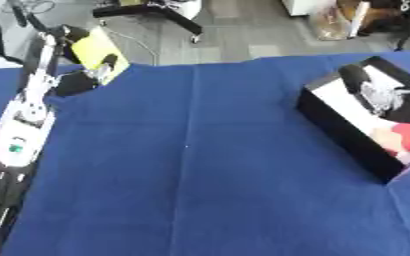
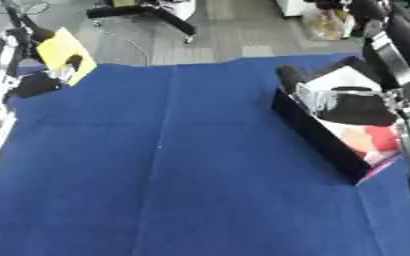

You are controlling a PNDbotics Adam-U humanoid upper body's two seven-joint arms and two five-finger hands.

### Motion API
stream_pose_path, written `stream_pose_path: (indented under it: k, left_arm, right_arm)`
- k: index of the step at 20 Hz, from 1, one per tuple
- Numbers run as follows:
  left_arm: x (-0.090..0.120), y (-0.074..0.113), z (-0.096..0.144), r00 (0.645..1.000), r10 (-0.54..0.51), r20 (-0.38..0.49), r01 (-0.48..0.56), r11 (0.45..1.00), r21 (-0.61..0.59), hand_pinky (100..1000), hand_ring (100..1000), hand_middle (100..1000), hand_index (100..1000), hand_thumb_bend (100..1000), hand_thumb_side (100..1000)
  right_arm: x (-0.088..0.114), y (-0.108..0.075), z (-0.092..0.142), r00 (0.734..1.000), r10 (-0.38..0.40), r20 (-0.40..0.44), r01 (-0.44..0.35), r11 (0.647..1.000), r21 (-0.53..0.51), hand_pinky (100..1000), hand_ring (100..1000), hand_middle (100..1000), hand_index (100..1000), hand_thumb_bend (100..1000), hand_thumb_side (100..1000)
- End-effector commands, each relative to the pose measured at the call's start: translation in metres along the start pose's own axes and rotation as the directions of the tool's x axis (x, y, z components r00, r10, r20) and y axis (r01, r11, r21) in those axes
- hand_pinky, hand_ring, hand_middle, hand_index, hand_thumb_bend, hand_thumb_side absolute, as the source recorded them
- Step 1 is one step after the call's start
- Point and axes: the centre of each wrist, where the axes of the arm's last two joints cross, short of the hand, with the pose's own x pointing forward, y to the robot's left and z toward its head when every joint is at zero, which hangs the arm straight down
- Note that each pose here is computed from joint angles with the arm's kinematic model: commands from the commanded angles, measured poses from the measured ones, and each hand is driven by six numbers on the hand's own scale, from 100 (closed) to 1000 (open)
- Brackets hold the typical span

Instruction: Pick up the objects with one hand, pass them to the other hand, and then place them into the box on the other side of the table.

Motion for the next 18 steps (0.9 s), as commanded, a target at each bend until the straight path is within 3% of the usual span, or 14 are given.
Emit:
stream_pose_path:
  k: [1, 4, 7, 13, 18]
  left_arm:
    - [0.039, -0.026, -0.009, 0.962, 0.216, 0.165, -0.200, 0.974, -0.110, 539, 453, 488, 587, 126, 119]
    - [0.055, -0.043, -0.011, 0.898, 0.386, 0.212, -0.352, 0.918, -0.183, 544, 455, 487, 588, 128, 123]
    - [0.069, -0.054, -0.012, 0.844, 0.478, 0.243, -0.421, 0.872, -0.251, 547, 458, 490, 592, 127, 127]
    - [0.091, -0.072, -0.015, 0.774, 0.571, 0.272, -0.465, 0.805, -0.367, 553, 463, 494, 598, 128, 138]
    - [0.108, -0.078, -0.018, 0.737, 0.602, 0.307, -0.450, 0.776, -0.441, 555, 463, 494, 598, 121, 153]
  right_arm:
    - [0.006, -0.004, -0.005, 0.997, -0.081, 0.002, 0.081, 0.997, 0.017, 803, 852, 921, 981, 365, 546]
    - [0.008, -0.002, -0.009, 0.983, -0.179, -0.038, 0.179, 0.984, 0.006, 782, 841, 917, 968, 394, 555]
    - [0.011, 0.001, -0.013, 0.962, -0.260, -0.078, 0.260, 0.966, -0.015, 770, 836, 916, 959, 409, 554]
    - [0.014, 0.008, -0.017, 0.928, -0.360, -0.093, 0.364, 0.931, 0.030, 762, 835, 923, 955, 418, 543]
    - [0.015, 0.012, -0.016, 0.907, -0.400, -0.129, 0.412, 0.908, 0.079, 753, 835, 934, 950, 445, 528]
